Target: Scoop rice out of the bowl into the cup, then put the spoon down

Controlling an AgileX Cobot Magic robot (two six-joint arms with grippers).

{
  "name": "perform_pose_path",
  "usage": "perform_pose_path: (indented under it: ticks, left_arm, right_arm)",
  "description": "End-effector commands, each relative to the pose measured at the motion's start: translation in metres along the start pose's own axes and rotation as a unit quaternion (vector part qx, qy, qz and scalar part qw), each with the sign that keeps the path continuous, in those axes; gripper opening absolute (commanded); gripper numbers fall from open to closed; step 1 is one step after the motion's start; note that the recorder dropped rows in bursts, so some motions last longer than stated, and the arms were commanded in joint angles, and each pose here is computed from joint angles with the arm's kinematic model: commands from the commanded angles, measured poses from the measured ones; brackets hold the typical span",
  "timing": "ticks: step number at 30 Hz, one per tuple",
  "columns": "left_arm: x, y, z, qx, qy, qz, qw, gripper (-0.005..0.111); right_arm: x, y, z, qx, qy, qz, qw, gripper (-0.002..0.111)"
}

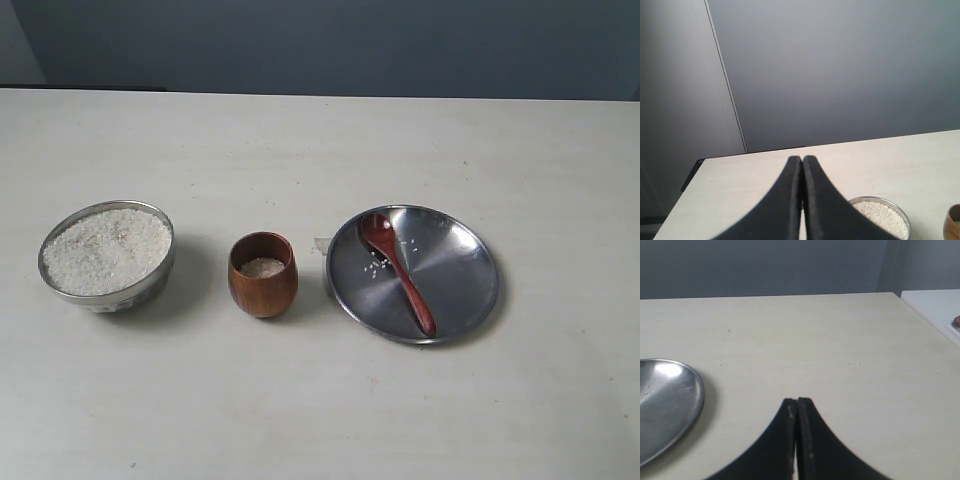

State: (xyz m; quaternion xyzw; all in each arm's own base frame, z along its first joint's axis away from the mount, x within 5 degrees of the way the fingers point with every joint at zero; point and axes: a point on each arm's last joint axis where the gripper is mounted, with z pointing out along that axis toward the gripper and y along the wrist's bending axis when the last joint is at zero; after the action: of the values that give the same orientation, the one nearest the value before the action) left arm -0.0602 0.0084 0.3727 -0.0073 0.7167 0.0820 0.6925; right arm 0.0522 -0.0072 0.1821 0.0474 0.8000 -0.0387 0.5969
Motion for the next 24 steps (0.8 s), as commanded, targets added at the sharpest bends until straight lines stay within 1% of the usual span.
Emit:
perform_pose_path:
  ticks: [1, 24]
  left_arm:
    - [-0.0023, 0.0005, -0.0011, 0.001, -0.006, -0.002, 1.0, 0.0]
    - [-0.0023, 0.0006, -0.0011, 0.0, -0.006, -0.001, 1.0, 0.0]
  right_arm:
    - [-0.002, -0.0003, -0.001, 0.002, -0.006, 0.001, 1.0, 0.0]
    - [-0.002, 0.0003, -0.001, -0.003, -0.006, 0.0, 1.0, 0.0]
